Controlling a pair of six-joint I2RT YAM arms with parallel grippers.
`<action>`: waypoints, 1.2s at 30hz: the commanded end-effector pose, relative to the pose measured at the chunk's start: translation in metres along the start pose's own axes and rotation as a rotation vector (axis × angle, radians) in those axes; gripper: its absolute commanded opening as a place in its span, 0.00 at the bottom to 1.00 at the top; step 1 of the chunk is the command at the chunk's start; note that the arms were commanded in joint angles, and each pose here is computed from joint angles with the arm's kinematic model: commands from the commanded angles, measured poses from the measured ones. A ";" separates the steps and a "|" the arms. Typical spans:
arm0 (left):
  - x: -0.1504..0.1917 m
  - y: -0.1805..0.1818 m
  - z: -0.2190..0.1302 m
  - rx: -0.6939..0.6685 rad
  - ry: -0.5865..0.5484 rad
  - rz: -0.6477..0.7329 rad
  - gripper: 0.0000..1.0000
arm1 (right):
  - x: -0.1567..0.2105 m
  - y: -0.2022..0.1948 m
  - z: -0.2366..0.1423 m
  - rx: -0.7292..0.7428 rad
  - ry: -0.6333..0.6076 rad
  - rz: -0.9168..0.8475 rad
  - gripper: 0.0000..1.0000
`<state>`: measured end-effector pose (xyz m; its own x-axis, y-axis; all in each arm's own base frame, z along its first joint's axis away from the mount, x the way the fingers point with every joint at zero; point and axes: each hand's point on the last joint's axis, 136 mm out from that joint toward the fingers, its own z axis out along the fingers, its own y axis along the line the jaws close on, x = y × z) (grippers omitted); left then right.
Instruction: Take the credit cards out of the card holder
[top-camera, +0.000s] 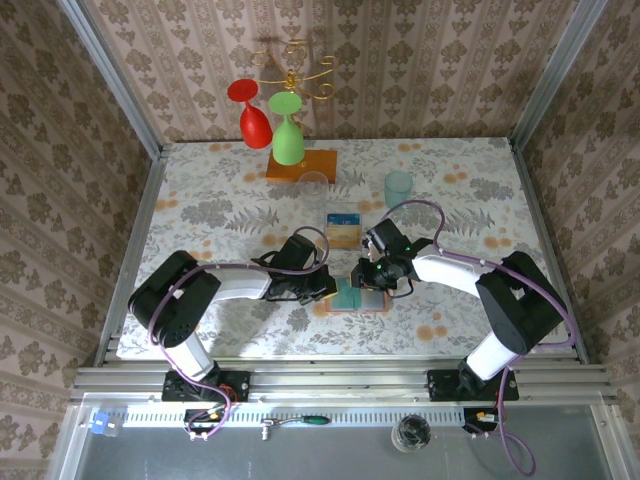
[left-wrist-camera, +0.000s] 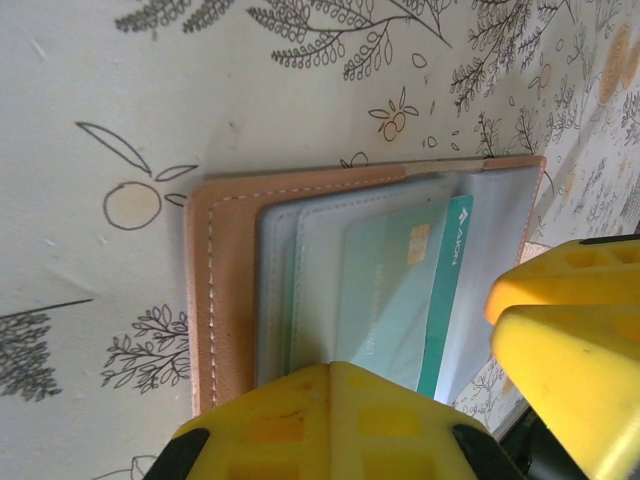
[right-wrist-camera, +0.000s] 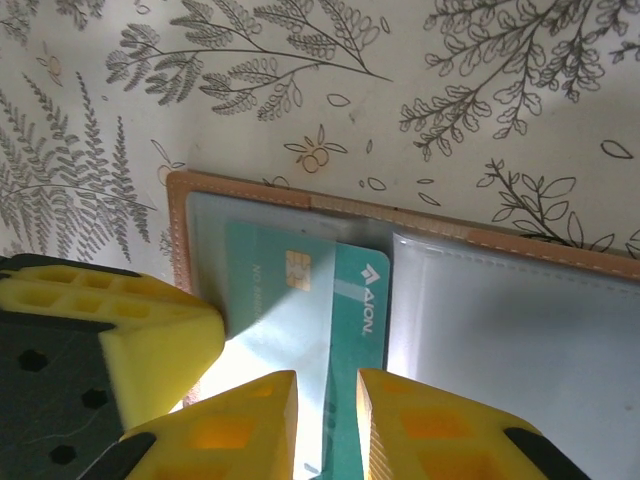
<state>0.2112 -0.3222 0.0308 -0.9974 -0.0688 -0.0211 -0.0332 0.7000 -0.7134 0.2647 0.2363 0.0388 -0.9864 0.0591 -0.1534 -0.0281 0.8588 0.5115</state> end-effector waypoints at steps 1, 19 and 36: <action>0.001 0.005 0.002 -0.037 0.021 0.007 0.00 | 0.005 -0.006 0.008 -0.004 0.026 0.023 0.23; -0.003 0.007 0.001 -0.068 0.025 0.016 0.00 | 0.006 0.003 0.015 -0.121 0.045 0.078 0.21; -0.003 0.006 0.001 -0.070 0.032 0.020 0.00 | 0.004 0.005 0.005 -0.181 0.011 0.110 0.12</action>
<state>0.2117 -0.3214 0.0305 -0.9990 -0.0440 -0.0111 -0.0246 0.7314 -0.6815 0.2635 0.2434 0.0290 -0.9880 0.1362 -0.0724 0.0575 0.7609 0.6463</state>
